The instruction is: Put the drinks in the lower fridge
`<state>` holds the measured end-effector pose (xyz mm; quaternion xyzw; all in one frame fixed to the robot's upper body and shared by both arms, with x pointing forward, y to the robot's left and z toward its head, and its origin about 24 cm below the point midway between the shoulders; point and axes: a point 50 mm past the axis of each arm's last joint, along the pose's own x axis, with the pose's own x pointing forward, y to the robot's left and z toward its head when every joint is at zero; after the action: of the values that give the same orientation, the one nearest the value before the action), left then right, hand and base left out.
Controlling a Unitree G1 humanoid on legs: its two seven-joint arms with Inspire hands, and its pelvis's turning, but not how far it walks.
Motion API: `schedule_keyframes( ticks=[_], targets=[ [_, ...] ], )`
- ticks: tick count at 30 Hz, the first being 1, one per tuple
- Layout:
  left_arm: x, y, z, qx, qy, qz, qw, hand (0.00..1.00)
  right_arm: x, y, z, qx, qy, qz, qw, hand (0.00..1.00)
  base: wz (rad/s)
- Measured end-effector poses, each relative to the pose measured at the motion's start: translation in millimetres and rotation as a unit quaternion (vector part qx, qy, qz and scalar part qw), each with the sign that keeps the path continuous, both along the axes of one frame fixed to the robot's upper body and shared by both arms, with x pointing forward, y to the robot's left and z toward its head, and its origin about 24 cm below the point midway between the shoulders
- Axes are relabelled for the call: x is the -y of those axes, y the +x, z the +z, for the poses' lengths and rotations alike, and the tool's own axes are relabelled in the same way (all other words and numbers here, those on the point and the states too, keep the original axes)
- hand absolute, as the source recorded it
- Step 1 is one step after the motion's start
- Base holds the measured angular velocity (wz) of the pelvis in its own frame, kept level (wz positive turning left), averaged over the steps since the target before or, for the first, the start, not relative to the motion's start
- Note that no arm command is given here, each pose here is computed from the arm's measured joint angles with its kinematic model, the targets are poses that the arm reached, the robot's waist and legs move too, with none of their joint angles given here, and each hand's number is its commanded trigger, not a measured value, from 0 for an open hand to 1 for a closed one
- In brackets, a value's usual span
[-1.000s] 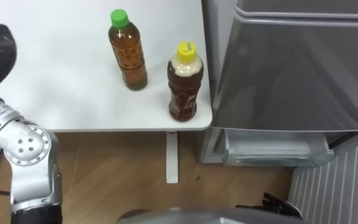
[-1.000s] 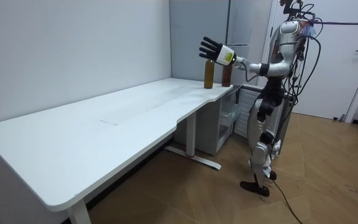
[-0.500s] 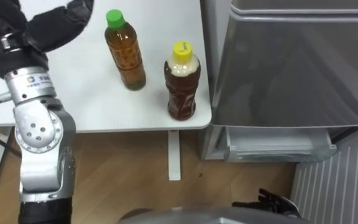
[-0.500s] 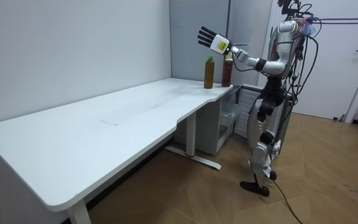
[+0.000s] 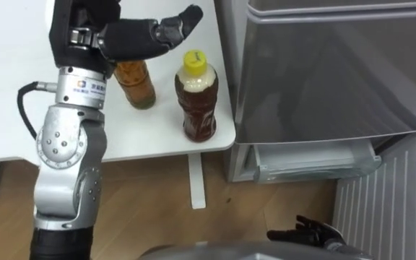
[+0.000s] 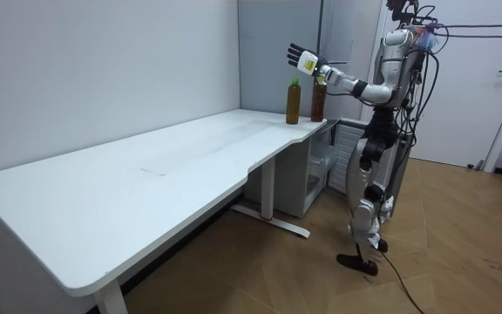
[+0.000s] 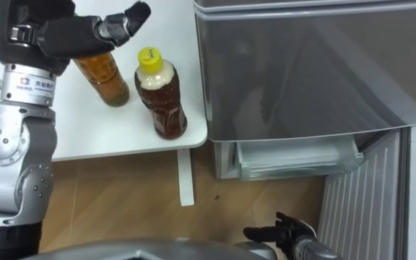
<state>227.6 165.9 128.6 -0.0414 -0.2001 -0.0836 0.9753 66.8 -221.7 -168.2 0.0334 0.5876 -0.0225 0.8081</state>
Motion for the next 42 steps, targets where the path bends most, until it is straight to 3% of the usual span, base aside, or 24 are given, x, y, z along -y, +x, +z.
schedule_keyframes(
  ticks=[24,32,42],
  targets=[
    [7.9,0.4,-7.2,-0.029,0.024,-0.061,0.997,0.0,1.7,0.9,0.5,0.0,0.001,0.002,1.0,0.0,0.0],
    [10.9,-0.6,-33.9,-0.093,0.03,-0.076,0.992,0.0,2.9,0.9,0.6,-0.007,0.001,0.001,1.0,0.0,-0.04],
    [13.3,-1.6,-35.4,-0.097,0.04,-0.093,0.99,0.0,3.7,2.1,1.2,-0.007,0.007,0.005,1.0,0.0,-0.04]
  ],
)
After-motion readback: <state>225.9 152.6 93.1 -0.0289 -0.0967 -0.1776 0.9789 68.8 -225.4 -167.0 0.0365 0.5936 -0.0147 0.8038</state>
